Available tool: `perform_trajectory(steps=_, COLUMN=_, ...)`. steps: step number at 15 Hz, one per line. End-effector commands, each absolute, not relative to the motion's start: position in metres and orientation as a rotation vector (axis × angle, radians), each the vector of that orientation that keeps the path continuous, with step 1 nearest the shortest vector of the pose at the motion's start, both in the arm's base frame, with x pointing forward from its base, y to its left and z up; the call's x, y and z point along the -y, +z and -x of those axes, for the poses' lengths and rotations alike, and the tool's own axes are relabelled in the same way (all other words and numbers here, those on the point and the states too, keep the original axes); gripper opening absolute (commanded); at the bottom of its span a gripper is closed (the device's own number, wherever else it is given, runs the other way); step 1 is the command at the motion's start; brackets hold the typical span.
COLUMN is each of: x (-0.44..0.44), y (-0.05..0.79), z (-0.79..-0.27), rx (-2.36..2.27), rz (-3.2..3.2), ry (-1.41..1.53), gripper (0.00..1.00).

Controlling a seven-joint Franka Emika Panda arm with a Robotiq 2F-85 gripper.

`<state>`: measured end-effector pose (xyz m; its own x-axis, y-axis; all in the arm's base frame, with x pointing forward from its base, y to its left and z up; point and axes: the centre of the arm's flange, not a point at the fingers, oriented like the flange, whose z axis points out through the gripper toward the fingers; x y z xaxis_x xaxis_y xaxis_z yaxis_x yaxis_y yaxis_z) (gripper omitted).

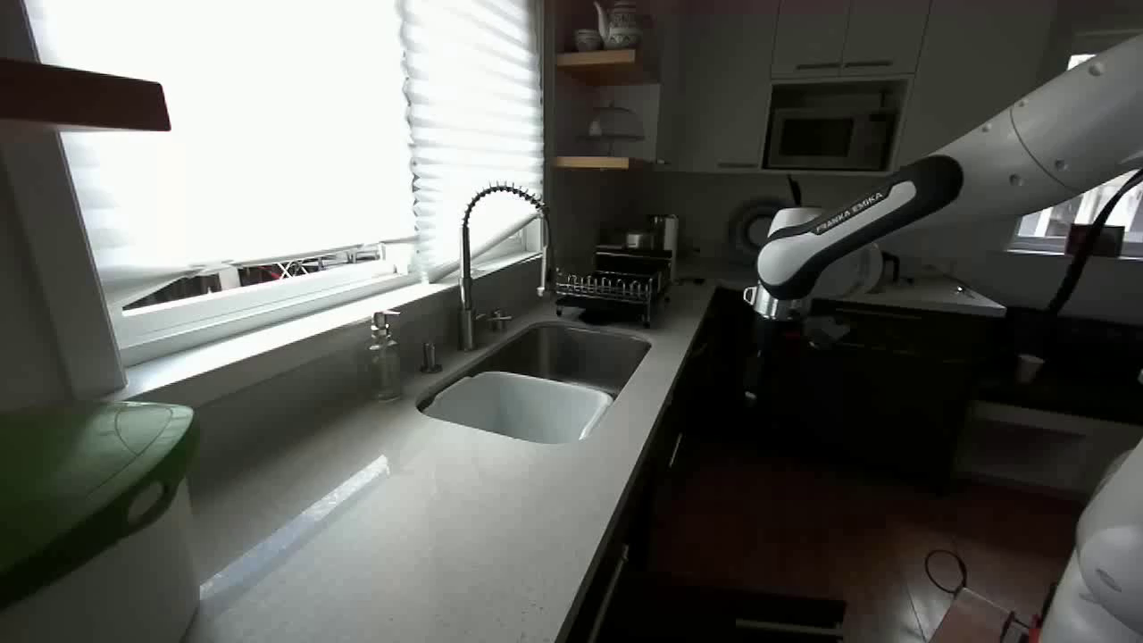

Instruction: Close the opened under the sink cabinet door

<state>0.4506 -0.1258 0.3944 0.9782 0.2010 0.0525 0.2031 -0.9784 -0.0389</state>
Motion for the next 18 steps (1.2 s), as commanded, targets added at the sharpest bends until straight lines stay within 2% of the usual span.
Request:
perform_trajectory(steps=1, x=0.126, y=0.394, z=-0.451, rx=0.315, rz=3.081, ry=-0.075, gripper=1.0)
perform_trajectory(steps=14, x=0.126, y=0.394, z=-0.451, rx=0.315, rz=3.081, ry=-0.075, gripper=1.0)
perform_trajectory(steps=18, x=0.108, y=0.357, z=-0.43, rx=0.132, rz=3.086, ry=0.097, gripper=1.0)
